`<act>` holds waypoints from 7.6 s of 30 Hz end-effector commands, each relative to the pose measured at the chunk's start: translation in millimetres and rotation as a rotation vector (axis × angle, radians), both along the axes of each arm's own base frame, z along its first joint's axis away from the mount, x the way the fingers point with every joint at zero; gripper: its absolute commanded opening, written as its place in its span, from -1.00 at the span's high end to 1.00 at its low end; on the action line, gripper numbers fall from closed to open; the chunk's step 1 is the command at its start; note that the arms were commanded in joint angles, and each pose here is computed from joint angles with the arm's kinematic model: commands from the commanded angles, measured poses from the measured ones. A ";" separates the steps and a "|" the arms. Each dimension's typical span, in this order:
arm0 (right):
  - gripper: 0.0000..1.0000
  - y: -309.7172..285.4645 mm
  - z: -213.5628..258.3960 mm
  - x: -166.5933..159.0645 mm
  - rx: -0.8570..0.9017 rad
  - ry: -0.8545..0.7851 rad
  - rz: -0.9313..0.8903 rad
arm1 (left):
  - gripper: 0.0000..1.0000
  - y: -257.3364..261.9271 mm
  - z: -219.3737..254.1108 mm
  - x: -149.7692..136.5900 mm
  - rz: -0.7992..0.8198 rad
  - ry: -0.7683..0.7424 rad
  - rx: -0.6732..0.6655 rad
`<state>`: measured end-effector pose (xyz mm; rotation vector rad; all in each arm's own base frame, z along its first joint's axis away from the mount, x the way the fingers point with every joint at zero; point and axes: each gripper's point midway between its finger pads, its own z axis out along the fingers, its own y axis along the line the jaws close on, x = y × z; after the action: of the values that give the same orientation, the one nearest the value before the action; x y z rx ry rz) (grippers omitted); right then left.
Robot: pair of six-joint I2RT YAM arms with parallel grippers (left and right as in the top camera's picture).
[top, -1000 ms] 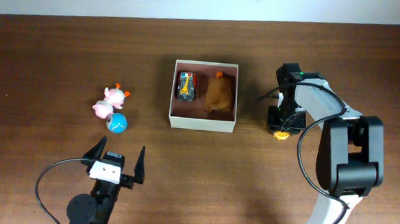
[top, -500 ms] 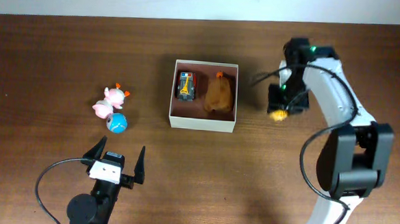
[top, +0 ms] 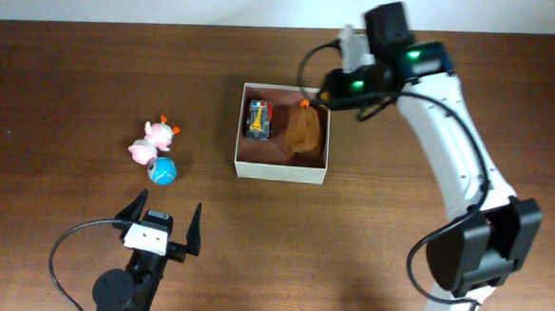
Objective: Pack container
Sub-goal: 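Carry the yellow toy into the box and lower it, then release the yellow toy and raise the right gripper away, then reach the left gripper down to the pink plush pig and grasp it, then carry the pig over the box and lower it into the front-left corner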
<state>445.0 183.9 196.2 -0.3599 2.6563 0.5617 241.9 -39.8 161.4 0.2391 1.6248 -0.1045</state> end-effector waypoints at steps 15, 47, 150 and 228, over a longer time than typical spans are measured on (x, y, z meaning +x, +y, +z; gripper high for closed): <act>0.25 83.6 -72.6 31.2 -0.002 -0.033 0.054 | -0.99 0.0 -0.4 -0.2 -0.003 -0.007 0.012; -0.98 -20.1 46.9 -0.3 -0.203 0.010 -0.206 | -0.99 0.0 -0.4 -0.2 -0.003 -0.007 0.012; -0.97 -250.6 38.8 -44.0 -0.260 0.330 -0.860 | -1.00 70.2 -79.5 190.7 0.369 0.873 0.121; -0.97 -250.6 38.8 -44.0 -0.260 0.330 -0.860 | 0.97 -163.4 18.0 126.4 -0.492 0.771 0.517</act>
<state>400.4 -66.6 236.9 0.8329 2.8288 -0.0107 362.5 -203.5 193.9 1.0112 2.3106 -0.2153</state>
